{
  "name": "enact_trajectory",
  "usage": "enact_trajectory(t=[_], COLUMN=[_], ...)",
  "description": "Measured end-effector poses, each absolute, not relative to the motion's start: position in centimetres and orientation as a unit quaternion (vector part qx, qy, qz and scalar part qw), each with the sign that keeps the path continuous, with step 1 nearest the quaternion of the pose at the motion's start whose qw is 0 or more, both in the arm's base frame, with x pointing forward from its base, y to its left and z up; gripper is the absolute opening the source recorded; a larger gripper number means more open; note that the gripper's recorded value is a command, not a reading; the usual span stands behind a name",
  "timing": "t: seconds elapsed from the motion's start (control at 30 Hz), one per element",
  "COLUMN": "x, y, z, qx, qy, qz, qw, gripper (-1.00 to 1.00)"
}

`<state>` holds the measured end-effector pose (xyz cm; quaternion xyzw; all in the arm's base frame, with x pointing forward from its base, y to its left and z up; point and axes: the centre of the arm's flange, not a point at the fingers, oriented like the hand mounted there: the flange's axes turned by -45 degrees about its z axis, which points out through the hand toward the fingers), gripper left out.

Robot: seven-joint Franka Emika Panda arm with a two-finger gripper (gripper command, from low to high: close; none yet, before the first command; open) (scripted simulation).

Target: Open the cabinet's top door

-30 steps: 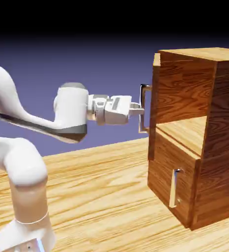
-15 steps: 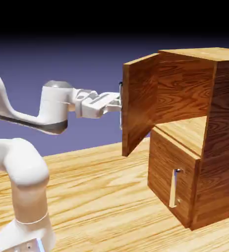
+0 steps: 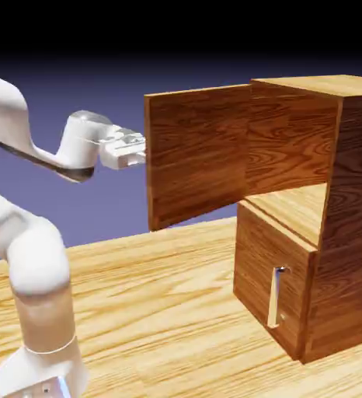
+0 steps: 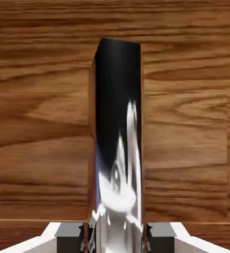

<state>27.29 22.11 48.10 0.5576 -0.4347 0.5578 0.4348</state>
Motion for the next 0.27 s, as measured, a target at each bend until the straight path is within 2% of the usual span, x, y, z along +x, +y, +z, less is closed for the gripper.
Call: enact_trajectory(t=[0.27], x=[29.1], y=[26.5], z=[48.1], qx=[0.519], qy=[-0.480], qz=[0.519], qw=[0.481], gripper=[-1.00])
